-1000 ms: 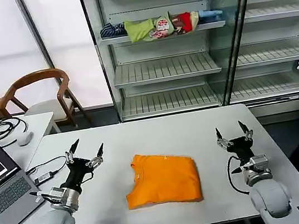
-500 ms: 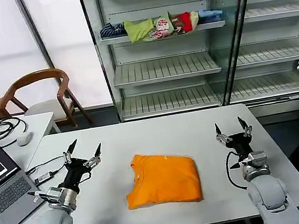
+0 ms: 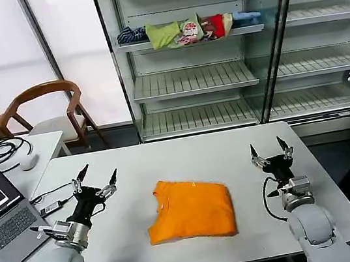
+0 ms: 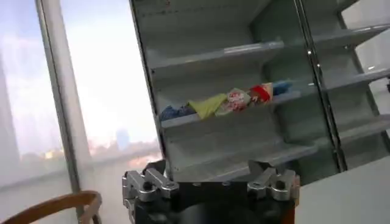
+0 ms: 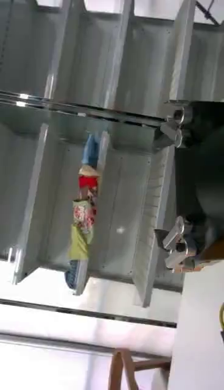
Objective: Fold and organize the clothes.
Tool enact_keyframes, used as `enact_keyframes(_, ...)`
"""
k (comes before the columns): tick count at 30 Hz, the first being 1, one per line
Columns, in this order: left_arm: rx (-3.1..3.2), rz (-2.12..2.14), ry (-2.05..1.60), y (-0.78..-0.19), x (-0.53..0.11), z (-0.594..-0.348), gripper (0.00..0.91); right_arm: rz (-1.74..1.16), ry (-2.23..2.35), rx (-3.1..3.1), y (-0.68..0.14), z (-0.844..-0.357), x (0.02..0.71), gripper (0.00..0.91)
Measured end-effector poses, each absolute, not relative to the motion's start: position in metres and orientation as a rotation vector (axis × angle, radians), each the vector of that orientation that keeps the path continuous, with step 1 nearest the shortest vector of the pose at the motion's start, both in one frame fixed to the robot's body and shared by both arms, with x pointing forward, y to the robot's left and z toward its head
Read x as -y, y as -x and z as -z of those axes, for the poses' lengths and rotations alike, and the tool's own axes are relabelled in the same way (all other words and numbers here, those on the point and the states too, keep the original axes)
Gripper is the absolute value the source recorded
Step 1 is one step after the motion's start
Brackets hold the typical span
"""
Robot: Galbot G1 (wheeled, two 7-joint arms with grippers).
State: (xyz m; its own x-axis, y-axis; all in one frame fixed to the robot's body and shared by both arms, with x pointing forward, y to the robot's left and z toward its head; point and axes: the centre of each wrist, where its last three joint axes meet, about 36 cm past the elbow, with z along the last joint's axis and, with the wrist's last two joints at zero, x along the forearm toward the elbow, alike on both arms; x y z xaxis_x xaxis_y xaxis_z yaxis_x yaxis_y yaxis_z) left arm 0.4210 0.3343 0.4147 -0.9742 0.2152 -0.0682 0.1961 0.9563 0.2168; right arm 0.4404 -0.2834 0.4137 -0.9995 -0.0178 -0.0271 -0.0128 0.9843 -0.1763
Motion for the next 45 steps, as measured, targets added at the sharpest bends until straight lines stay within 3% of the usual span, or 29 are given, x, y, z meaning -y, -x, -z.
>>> enact_keyframes(45,-3.024,-0.31,-0.344,-0.418,-0.329,-0.416,0.907,0.362,-0.007,-3.094,-0.434,-0.419,0.292,0.907)
